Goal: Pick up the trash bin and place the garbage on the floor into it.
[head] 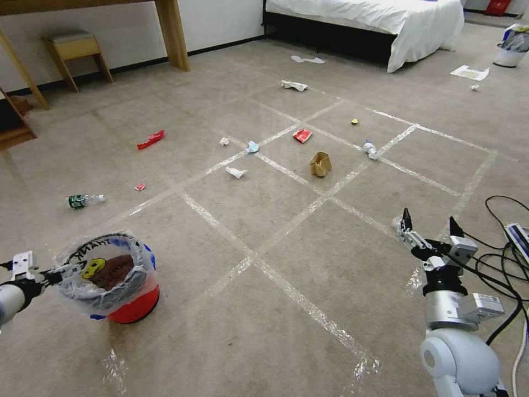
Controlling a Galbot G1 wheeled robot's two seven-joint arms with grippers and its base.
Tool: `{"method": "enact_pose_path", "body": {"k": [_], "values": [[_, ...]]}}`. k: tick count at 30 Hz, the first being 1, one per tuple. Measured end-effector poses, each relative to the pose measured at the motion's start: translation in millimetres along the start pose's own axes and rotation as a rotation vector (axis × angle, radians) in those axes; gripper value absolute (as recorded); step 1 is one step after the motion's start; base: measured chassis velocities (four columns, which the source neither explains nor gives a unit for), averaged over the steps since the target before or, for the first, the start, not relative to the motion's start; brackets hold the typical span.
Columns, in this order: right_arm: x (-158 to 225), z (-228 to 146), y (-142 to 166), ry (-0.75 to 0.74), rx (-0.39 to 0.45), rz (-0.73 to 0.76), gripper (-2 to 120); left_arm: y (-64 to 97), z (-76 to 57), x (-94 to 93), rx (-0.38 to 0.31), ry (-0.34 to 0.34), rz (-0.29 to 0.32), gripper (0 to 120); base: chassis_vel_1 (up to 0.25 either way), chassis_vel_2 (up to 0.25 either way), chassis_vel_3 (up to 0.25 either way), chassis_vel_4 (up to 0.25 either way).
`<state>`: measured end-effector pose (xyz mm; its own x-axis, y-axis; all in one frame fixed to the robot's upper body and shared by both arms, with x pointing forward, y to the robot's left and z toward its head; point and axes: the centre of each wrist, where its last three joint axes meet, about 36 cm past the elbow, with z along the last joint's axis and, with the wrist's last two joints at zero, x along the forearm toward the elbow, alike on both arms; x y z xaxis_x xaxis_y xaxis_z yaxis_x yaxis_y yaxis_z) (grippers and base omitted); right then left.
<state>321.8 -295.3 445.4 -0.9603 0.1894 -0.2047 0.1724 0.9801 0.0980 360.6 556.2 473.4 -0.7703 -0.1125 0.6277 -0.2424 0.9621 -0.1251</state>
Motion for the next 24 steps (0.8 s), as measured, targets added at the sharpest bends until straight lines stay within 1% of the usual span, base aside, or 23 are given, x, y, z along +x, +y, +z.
{"method": "enact_pose_path", "body": {"k": [1,2,3,4,5,13,24], "values": [[-1.4,2.3,1.9,0.009,-0.002,-0.005,100,13.3,3.2,-5.6,0.01,0.021,-0.01,100,0.0,0.0,0.0,0.0],[-1.6,3.1,2.6,0.012,-0.002,-0.006,100,21.0,5.1,-10.0,0.005,0.033,-0.015,100,0.0,0.0,0.0,0.0],[-1.6,3.1,2.6,0.012,-0.002,-0.006,100,21.0,5.1,-10.0,0.005,0.033,-0.015,100,0.0,0.0,0.0,0.0],[-1.6,3.2,3.1,0.015,-0.001,-0.008,100,26.3,6.5,-13.2,0.007,0.037,-0.017,100,0.0,0.0,0.0,0.0],[-1.8,3.2,3.3,0.016,-0.001,-0.01,100,28.3,7.0,-14.6,0.011,0.037,-0.016,100,0.0,0.0,0.0,0.0],[-4.0,0.8,4.1,0.02,0.002,-0.016,100,32.4,6.2,-21.2,0.031,0.024,-0.005,100,0.0,0.0,0.0,0.0],[-7.4,1.6,4.6,0.027,0.007,-0.023,100,43.4,5.4,-30.3,0.068,0.024,-0.008,99,0.0,0.0,0.0,0.0]]}}
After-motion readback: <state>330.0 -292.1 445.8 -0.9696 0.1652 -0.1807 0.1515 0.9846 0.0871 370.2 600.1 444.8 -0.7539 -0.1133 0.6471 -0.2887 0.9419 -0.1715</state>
